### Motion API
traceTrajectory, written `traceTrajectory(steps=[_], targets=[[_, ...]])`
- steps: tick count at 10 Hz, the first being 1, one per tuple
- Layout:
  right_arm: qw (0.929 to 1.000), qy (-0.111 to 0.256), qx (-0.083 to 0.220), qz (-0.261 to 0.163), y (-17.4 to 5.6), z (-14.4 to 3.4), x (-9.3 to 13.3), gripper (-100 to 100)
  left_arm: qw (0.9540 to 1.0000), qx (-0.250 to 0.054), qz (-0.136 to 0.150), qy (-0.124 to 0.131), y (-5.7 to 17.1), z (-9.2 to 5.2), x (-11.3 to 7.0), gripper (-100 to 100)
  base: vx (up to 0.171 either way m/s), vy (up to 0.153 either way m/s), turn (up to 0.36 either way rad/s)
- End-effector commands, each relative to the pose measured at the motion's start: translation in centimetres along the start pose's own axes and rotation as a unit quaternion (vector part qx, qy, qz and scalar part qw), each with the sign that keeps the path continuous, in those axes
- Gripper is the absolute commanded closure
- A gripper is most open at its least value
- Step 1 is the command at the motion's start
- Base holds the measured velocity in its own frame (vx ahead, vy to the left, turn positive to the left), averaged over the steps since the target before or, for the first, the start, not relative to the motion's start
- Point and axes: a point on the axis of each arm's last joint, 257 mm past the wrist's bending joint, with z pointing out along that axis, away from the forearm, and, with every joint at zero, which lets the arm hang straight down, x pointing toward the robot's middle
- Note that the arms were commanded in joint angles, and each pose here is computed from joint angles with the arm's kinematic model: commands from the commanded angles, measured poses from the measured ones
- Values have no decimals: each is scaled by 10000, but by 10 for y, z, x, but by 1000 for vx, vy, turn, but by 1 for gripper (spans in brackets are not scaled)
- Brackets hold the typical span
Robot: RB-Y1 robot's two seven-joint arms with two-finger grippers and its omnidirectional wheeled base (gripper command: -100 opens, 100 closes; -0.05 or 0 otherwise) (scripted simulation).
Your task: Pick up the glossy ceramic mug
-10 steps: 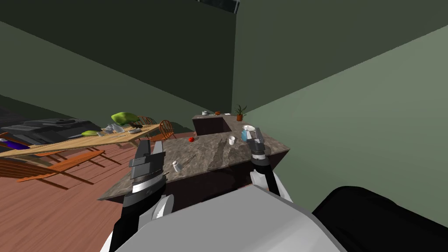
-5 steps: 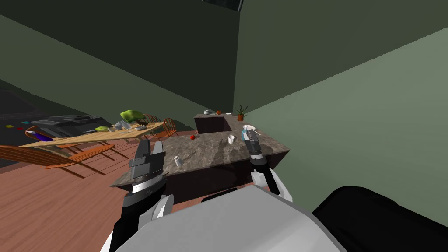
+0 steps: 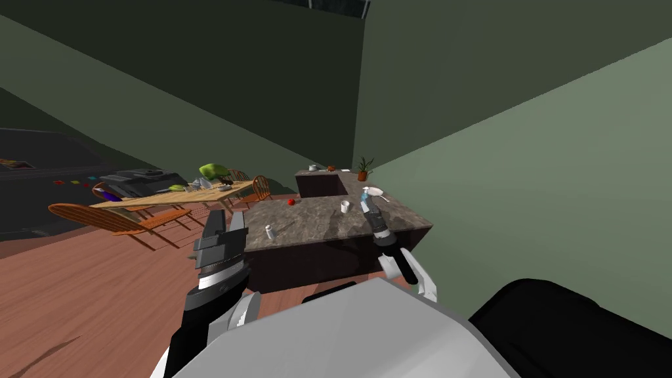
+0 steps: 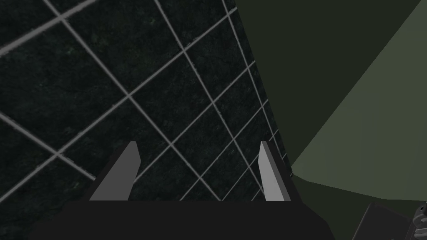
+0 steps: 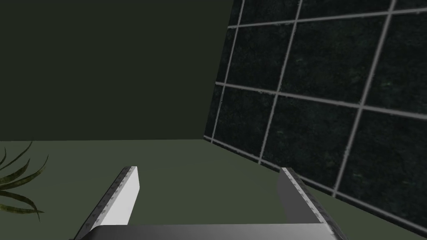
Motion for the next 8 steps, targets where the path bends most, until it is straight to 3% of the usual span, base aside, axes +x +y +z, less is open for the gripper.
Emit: traceTrajectory(steps=[1,5,8], targets=[[9993,287,98,-201,-12,-2,8,-100,10000,0,0,0,0,0,0,0,-87,-79,99],[9944,812,271,-617,-37,-7,19,-100,10000,1,-1,0,0,0,0,0,-100,-69,117],[9838,1338,443,-1109,-65,-14,25,-100,10000,1,-1,0,0,0,0,0,-92,-60,143]])
